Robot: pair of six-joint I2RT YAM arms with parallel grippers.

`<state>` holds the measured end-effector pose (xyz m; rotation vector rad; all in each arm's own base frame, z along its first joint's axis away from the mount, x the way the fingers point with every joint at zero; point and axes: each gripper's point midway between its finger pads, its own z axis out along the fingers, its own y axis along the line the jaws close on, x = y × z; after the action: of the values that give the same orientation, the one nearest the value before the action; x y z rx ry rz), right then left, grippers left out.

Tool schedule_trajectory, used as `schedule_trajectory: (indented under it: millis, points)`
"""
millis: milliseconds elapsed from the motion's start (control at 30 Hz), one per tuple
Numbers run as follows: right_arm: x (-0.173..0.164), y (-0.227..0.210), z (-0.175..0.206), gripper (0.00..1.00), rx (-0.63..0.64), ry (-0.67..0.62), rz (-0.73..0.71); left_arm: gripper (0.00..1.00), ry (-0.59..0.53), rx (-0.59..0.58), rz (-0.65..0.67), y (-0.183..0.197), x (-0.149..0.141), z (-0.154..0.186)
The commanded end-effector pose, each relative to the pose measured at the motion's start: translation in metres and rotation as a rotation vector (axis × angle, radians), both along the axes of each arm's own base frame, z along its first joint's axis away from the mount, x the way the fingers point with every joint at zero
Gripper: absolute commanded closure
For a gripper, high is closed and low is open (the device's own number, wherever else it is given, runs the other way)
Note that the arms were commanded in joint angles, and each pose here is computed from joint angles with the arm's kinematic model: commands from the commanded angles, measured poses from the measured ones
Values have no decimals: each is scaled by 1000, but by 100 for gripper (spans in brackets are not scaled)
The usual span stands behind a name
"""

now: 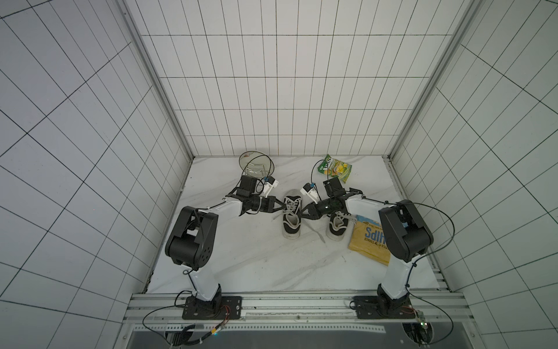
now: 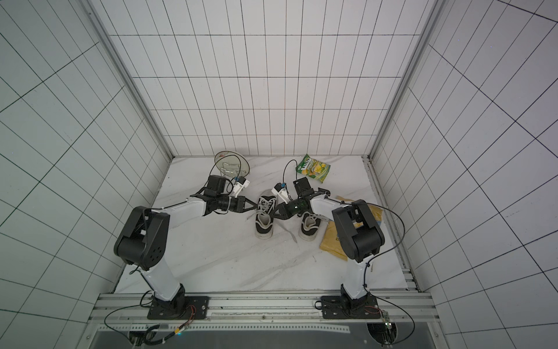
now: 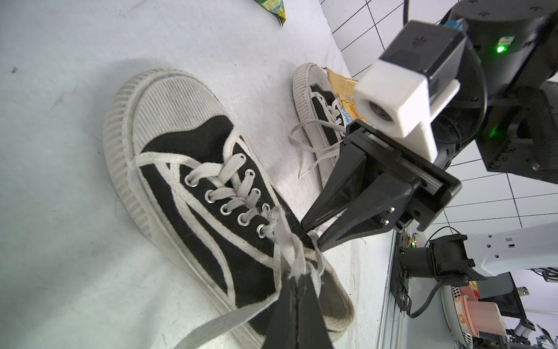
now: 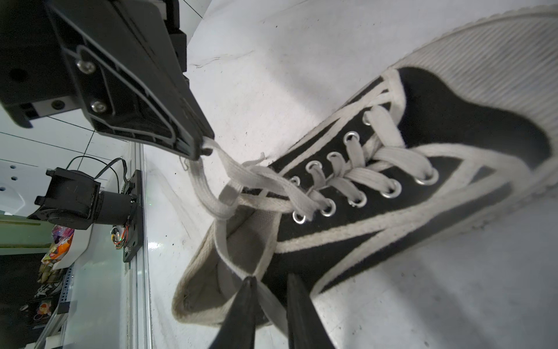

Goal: Tie the shoes
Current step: Cross the shoelace with the shoelace.

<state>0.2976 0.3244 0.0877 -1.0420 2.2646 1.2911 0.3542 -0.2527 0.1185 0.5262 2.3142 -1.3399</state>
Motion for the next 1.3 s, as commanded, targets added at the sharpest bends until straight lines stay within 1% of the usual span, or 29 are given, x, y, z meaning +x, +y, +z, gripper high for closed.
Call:
schedule_trajectory:
  millis: [0,167,367,433,533,567,600,700,867,1000,1167,1267]
  points:
    - [-9,2,10,72,10,-19,20,100,-30,-10,5,2,3,5]
    - [-12,4,13,72,-6,-46,21,100,-27,-10,7,2,4,4]
    - [-19,7,-5,73,-55,-35,47,100,-28,-12,8,1,4,4]
    - [-21,8,-10,76,-72,-33,51,100,-29,-12,9,2,4,5]
    - [-19,8,-7,85,-79,-48,34,100,-29,-15,12,2,4,6]
    - [-17,7,-4,89,-81,-61,24,100,-32,-16,11,2,4,7]
    - [-15,6,0,91,-83,-75,15,100,-31,-16,11,2,4,7]
    - [-10,6,13,93,-76,-103,-9,100,-31,-21,9,1,3,9]
    - [0,7,22,94,-82,-88,-85,100,-35,-35,7,1,2,14]
    - [12,6,17,96,-94,-64,-173,100,-32,-57,-5,-1,-1,19]
    - [21,11,6,97,-109,-26,-224,100,3,-88,-44,-7,-11,20]
    - [24,16,6,97,-80,-10,-241,100,18,-80,-66,-11,-19,17]
